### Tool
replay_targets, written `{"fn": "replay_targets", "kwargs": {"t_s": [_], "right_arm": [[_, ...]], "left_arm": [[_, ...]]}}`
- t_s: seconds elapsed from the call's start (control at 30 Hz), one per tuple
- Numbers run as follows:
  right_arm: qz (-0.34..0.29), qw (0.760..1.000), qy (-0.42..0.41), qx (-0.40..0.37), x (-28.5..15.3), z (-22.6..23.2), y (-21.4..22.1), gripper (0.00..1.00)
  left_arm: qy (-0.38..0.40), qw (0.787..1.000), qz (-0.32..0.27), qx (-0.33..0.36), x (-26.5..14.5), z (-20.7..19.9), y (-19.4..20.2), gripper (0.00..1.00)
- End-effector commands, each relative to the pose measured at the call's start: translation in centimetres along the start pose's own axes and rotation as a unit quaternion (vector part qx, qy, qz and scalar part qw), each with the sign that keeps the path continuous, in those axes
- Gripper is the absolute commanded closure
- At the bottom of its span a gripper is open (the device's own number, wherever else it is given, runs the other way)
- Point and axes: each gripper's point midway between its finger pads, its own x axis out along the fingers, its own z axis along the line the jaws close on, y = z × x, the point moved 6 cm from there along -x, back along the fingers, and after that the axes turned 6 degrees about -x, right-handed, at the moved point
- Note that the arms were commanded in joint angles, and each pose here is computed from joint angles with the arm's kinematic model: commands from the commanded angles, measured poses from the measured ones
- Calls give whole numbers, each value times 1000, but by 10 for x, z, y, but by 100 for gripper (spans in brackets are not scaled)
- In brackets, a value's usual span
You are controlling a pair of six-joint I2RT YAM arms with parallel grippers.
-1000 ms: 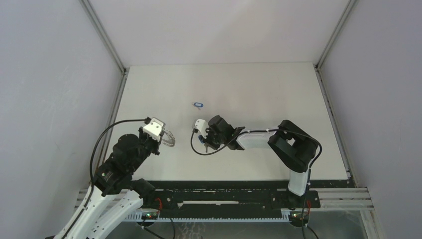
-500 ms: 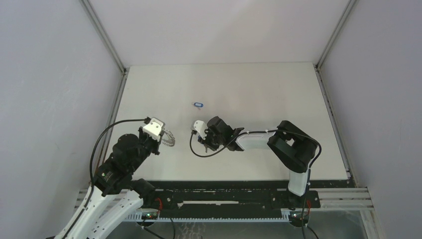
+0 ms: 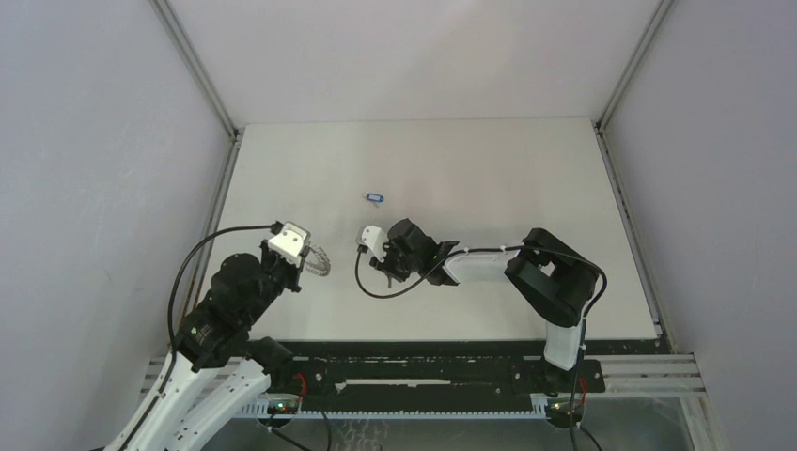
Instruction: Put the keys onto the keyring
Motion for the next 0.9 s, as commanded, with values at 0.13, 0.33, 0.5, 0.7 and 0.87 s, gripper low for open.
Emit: {"fn": "replay_targets", "kwargs": {"t_s": [0.13,0.33,0.5,0.7,0.87], "right_arm": [[-18,1000,12,-17,5,-6,-18,74],[-4,1000,10,-17,7,-5,-14,75],[5,1000,18,-15,5,-6,-11,76],[7,1000,21,-8,3,-9,-11,81],[12,1000,28,-2,-5,-14,-11,89]], "left_arm": [[0,999,-30,-14,1,0,-9,100],[0,999,-30,-15,1,0,-10,100],[3,999,-30,-15,1,0,-10,100],[3,999,-30,-15,2,0,-10,100],[3,999,-30,-15,1,0,-10,100]]}}
